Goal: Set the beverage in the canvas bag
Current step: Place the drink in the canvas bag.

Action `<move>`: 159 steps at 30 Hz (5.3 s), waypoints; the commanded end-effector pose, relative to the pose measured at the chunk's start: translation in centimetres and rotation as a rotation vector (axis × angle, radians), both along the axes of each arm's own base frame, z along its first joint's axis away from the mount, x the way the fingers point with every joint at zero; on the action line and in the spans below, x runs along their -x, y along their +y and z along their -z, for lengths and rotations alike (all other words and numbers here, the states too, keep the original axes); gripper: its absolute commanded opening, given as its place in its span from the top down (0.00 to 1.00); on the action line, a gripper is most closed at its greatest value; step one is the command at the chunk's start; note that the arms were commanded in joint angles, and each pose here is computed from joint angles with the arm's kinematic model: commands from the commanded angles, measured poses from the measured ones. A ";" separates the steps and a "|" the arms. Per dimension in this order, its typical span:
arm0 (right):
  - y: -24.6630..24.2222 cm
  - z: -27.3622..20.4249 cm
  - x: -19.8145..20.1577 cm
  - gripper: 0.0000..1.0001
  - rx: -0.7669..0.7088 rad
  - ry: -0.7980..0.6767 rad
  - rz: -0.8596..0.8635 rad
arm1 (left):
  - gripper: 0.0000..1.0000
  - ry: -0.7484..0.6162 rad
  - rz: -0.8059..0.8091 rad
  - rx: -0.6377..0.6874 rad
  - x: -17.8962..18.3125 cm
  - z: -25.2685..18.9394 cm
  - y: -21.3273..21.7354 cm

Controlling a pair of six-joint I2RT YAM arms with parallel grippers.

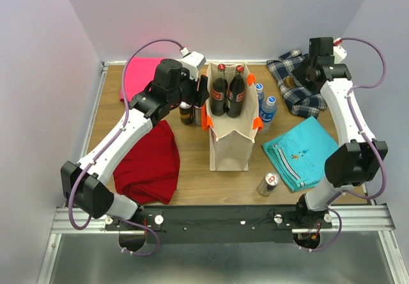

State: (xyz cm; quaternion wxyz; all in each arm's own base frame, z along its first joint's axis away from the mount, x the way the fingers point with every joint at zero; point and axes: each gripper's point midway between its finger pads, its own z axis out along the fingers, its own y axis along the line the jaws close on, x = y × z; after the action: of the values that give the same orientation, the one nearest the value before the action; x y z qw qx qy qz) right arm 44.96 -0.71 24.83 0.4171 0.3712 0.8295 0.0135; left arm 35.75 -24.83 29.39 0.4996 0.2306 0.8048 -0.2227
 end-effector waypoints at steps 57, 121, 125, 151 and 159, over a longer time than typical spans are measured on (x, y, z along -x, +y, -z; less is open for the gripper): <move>14.1 -24.9 8.6 0.99 -0.078 -0.505 -0.887 | 0.31 -0.047 -0.103 0.008 -3.1 -1.8 0.3; 26.0 -0.8 3.5 0.99 0.239 -0.024 -0.741 | 0.51 0.116 0.070 0.098 1.2 1.9 -2.0; 26.3 -0.2 3.0 0.99 0.238 -0.031 -0.735 | 0.57 0.139 0.068 0.073 1.6 2.9 -1.7; 29.1 4.8 2.3 0.99 0.336 0.033 -0.754 | 1.00 0.117 0.017 0.013 1.8 3.0 0.1; 29.5 6.5 2.1 0.99 0.358 0.051 -0.751 | 1.00 0.104 -0.013 -0.001 1.7 3.1 0.7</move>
State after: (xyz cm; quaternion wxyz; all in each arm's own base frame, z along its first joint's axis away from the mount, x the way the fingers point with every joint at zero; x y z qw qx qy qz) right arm 41.07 27.87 17.34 0.3741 -0.0543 0.9258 0.0101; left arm 34.27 -25.17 25.40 0.4413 0.2177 0.8347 -0.2473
